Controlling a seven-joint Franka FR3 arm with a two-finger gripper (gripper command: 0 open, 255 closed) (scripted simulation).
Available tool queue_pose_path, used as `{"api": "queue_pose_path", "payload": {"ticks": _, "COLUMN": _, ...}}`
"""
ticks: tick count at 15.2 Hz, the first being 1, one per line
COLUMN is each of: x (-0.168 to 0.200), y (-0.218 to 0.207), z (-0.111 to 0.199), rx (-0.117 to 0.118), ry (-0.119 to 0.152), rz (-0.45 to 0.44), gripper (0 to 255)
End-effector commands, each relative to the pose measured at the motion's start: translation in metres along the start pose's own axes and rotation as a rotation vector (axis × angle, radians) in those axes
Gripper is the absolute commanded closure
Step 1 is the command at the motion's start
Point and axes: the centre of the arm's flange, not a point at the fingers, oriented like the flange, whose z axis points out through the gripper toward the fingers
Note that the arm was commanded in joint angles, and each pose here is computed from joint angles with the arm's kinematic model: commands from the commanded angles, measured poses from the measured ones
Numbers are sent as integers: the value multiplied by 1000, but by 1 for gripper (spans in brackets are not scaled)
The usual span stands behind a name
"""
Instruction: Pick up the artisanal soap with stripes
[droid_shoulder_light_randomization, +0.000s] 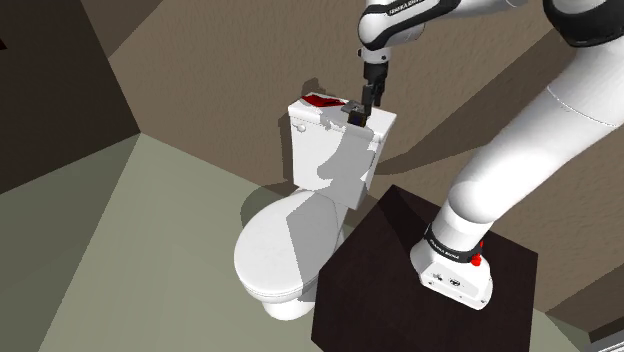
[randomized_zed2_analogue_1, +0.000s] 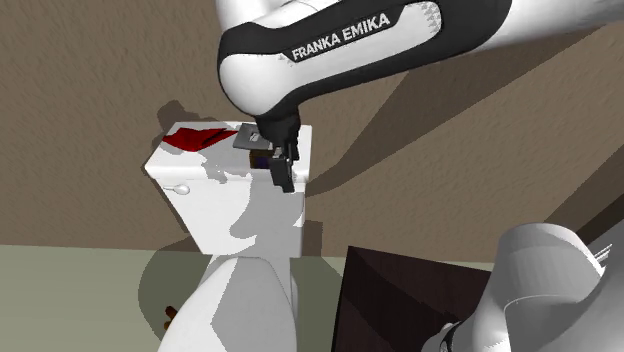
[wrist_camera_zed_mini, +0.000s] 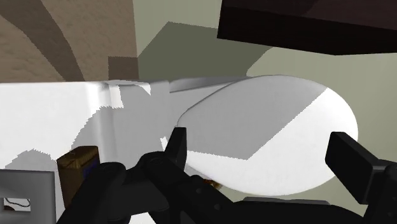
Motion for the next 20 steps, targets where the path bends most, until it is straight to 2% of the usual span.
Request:
{"api": "queue_pose_path", "payload": {"ticks": 1, "x": 14, "y": 23, "z": 11, "rx": -4, "ry": 3, "rz": -3, "gripper": 0}}
{"api": "queue_pose_path", "payload": {"ticks": 20, "x": 126, "y": 216, "z": 100, "rx": -23, "ry": 30, "rz": -27, "gripper": 0}}
